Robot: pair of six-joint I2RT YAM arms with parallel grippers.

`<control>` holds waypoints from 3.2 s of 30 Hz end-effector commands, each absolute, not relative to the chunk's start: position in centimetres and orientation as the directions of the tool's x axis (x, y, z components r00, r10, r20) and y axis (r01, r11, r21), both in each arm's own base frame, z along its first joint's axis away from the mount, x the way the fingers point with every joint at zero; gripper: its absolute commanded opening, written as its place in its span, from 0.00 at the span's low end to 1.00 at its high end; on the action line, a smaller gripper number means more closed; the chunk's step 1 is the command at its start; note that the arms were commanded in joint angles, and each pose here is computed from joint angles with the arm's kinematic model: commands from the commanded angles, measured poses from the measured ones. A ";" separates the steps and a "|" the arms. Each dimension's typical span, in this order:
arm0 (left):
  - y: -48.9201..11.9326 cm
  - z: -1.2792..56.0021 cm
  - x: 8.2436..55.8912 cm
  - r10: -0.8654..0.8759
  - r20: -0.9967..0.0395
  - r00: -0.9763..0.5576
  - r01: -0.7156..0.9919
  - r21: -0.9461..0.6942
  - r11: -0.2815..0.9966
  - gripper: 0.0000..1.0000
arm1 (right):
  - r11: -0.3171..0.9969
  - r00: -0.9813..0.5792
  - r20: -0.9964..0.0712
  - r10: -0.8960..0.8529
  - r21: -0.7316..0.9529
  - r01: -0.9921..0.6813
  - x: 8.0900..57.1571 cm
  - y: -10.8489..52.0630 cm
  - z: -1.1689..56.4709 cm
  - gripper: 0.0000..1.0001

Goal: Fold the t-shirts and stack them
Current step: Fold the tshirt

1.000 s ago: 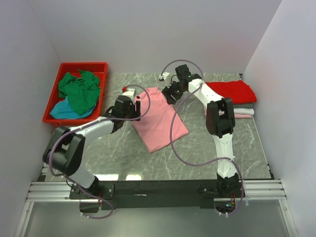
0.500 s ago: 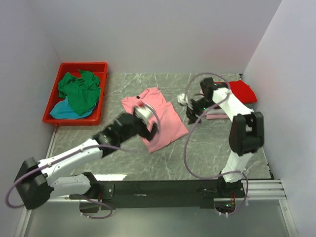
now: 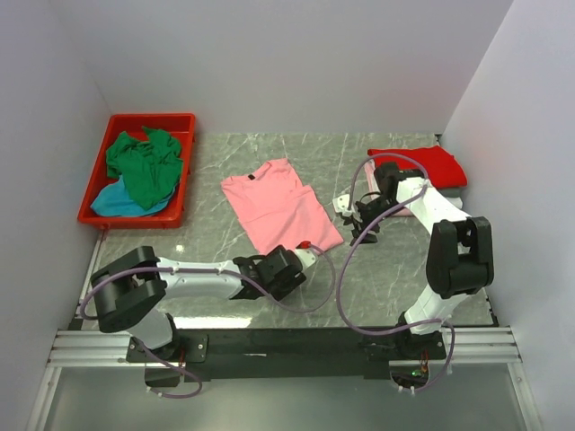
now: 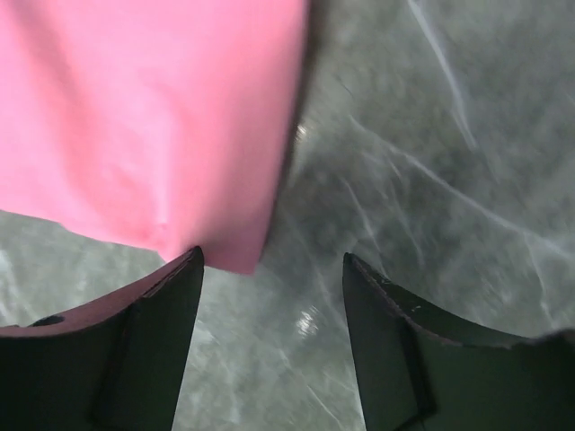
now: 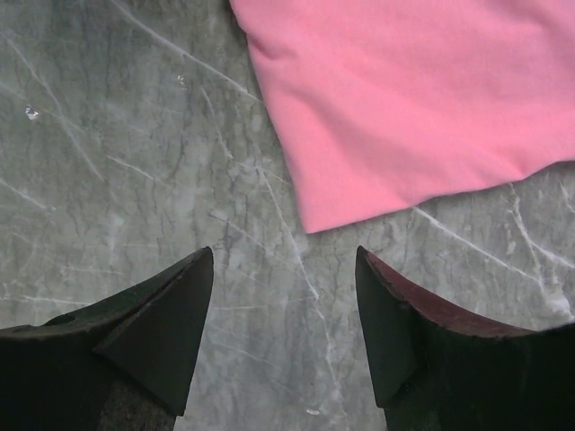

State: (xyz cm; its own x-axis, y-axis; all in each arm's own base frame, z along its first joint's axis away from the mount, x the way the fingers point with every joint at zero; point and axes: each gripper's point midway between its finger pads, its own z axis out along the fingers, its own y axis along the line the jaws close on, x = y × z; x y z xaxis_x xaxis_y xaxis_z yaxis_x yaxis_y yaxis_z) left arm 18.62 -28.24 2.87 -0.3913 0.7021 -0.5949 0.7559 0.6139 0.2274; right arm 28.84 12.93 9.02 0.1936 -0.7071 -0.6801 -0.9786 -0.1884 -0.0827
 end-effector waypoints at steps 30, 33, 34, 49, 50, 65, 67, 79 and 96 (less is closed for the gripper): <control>-29.9 5.9 21.3 0.661 -0.619 -0.424 0.640 0.312 0.702 0.68 | -0.248 0.255 -0.654 -0.712 -0.106 -0.963 28.4 13.4 8.0 0.70; -30.2 5.6 22.2 0.667 -0.613 -0.422 0.640 0.320 0.699 0.68 | -0.249 0.249 -0.655 -0.714 -0.096 -0.964 28.3 13.4 7.9 0.70; -30.3 5.6 22.6 0.667 -0.611 -0.426 0.640 0.318 0.699 0.68 | -0.249 0.248 -0.656 -0.713 -0.094 -0.964 28.3 13.5 7.8 0.70; -30.0 3.3 18.8 0.681 -0.533 -0.502 0.712 0.193 0.676 0.45 | -0.264 0.251 -0.635 -0.731 -0.076 -0.961 27.8 13.2 7.2 0.68; -30.0 3.0 18.6 0.683 -0.526 -0.507 0.714 0.189 0.675 0.44 | -0.263 0.249 -0.634 -0.732 -0.074 -0.962 27.8 13.1 7.1 0.68; -28.5 2.8 20.2 0.666 -0.531 -0.524 0.621 0.296 0.725 0.50 | -0.334 0.352 -0.534 -0.769 -0.134 -0.933 27.6 13.4 4.8 0.68; -28.4 2.5 20.2 0.667 -0.528 -0.525 0.618 0.301 0.726 0.49 | -0.347 0.372 -0.531 -0.761 -0.152 -0.926 27.9 13.7 4.8 0.68; -28.1 0.5 19.2 0.682 -0.483 -0.549 0.643 0.277 0.714 0.14 | -0.418 0.481 -0.487 -0.729 -0.240 -0.876 29.8 14.6 3.4 0.63; -28.0 0.6 19.5 0.686 -0.478 -0.549 0.632 0.300 0.715 0.01 | -0.389 0.448 -0.412 -0.793 -0.224 -0.894 31.1 15.2 1.9 0.49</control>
